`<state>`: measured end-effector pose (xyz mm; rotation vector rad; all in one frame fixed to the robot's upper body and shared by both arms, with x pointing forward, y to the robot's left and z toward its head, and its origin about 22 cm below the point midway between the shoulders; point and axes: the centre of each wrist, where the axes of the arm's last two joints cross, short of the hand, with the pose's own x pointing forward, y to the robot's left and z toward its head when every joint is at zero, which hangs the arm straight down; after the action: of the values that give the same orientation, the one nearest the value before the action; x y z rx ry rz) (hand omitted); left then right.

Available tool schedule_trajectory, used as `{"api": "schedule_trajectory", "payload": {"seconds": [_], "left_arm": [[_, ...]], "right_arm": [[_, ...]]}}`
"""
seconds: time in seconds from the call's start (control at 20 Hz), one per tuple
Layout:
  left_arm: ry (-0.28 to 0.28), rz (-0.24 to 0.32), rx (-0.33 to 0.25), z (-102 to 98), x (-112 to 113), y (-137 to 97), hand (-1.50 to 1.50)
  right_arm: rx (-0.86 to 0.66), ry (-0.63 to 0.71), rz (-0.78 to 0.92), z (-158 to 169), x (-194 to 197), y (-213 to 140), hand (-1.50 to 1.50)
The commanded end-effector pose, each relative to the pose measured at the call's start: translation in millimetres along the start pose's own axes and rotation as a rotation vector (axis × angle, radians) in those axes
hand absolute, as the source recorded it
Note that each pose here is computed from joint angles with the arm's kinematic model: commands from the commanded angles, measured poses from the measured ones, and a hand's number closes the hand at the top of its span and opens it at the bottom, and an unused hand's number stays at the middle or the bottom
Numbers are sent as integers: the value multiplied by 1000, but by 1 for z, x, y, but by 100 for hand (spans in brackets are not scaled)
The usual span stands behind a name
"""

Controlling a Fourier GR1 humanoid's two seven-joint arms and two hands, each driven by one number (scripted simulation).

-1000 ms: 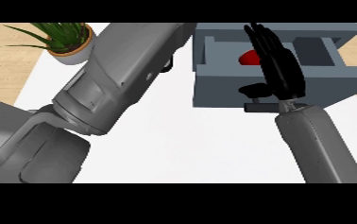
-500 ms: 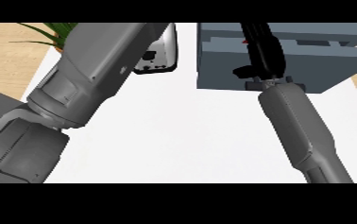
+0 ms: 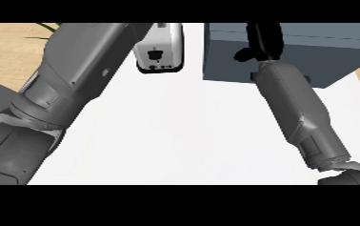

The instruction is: Pick up the can, place it into the drawer and close the drawer

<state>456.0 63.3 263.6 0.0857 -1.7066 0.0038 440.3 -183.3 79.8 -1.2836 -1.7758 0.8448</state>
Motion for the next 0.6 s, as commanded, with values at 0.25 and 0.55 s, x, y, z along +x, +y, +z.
{"api": "schedule_trajectory", "payload": {"seconds": [0.25, 0.55], "left_arm": [[14, 3, -24, 2, -1, 29, -150], [18, 2, -28, 12, -17, 29, -150]], "right_arm": [[-60, 11, 23, -42, 5, -24, -150], [-81, 3, -54, -52, 13, -30, -150]]}}
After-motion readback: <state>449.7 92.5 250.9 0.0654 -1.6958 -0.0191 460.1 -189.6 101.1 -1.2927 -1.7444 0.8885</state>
